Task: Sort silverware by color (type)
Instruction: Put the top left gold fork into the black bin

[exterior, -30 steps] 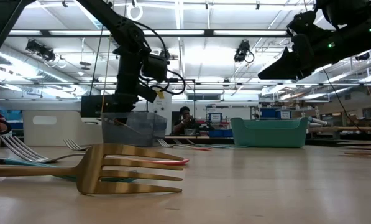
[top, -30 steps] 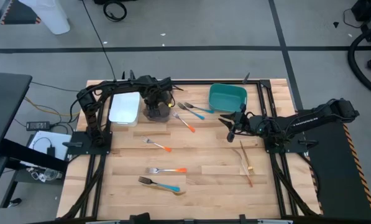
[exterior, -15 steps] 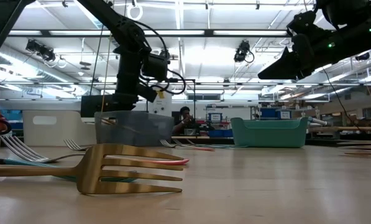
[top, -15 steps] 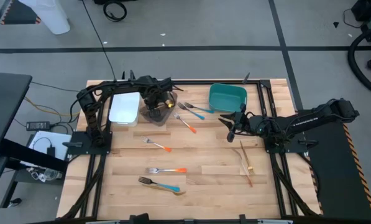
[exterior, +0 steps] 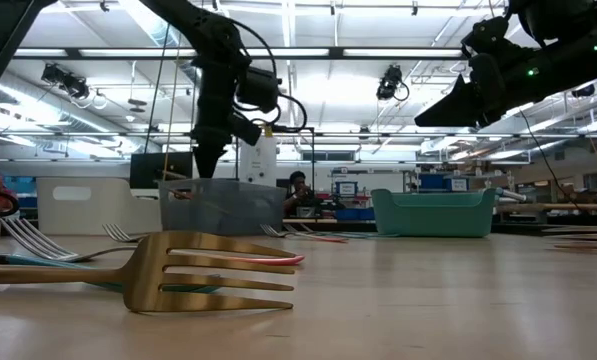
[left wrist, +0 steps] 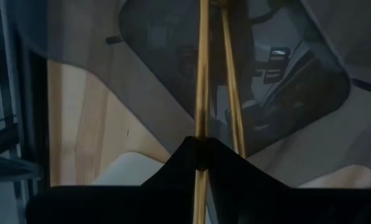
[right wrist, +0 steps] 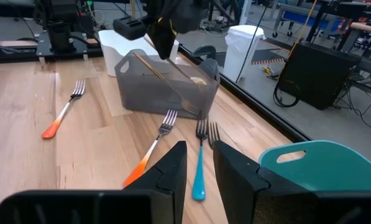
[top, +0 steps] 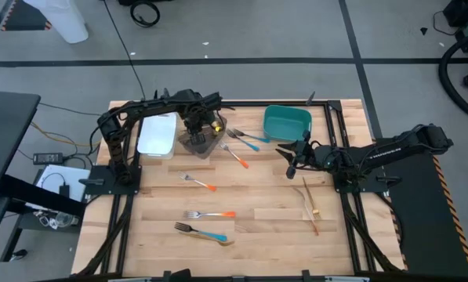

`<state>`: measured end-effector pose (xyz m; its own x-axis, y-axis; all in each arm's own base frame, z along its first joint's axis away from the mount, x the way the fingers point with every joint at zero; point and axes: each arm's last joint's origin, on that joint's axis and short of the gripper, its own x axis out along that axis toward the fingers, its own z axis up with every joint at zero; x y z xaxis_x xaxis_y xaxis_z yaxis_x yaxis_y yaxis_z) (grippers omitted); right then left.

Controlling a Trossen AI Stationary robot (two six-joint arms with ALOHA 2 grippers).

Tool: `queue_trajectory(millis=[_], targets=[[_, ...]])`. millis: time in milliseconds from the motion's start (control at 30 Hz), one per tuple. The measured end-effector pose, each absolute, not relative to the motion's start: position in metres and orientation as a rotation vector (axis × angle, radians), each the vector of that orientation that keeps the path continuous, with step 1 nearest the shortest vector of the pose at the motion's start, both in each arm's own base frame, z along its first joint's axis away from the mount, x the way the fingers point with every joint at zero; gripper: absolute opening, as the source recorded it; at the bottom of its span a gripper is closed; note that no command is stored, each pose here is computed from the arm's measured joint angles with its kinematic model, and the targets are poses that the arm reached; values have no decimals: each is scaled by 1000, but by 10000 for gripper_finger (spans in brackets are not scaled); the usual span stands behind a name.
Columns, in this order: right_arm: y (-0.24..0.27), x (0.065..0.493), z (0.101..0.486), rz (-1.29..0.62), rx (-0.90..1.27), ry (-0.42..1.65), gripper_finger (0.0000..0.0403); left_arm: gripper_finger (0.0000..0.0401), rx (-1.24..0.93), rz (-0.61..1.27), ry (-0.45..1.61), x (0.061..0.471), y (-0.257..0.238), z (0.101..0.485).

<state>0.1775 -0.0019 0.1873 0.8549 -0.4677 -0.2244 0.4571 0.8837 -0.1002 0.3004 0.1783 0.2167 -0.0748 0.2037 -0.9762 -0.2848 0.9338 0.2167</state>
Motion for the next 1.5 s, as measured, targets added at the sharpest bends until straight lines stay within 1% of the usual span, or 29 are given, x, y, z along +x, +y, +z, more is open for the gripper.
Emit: queue_trajectory(millis=[133,267,433,600,900,1200,1300,1500], targets=[[-2,178,187,-486,-44,247,91,35,-104,442,1576,302,178,223],[-2,178,187,-486,-44,247,91,35,-175,465,1551,304,177,223],[-2,178,187,-486,-44,247,91,36,-208,494,1541,305,175,223],[-2,178,187,-486,-44,247,91,36,-291,484,1513,307,172,223],[-2,178,187,-485,-44,247,91,36,-344,540,1450,312,172,223],[-2,178,187,-484,-43,247,91,38,-334,538,1419,316,169,224],[-2,178,187,-484,-43,247,91,47,-331,535,1422,316,170,224],[-2,178,187,-484,-43,246,91,80,-327,533,1420,316,170,224]])
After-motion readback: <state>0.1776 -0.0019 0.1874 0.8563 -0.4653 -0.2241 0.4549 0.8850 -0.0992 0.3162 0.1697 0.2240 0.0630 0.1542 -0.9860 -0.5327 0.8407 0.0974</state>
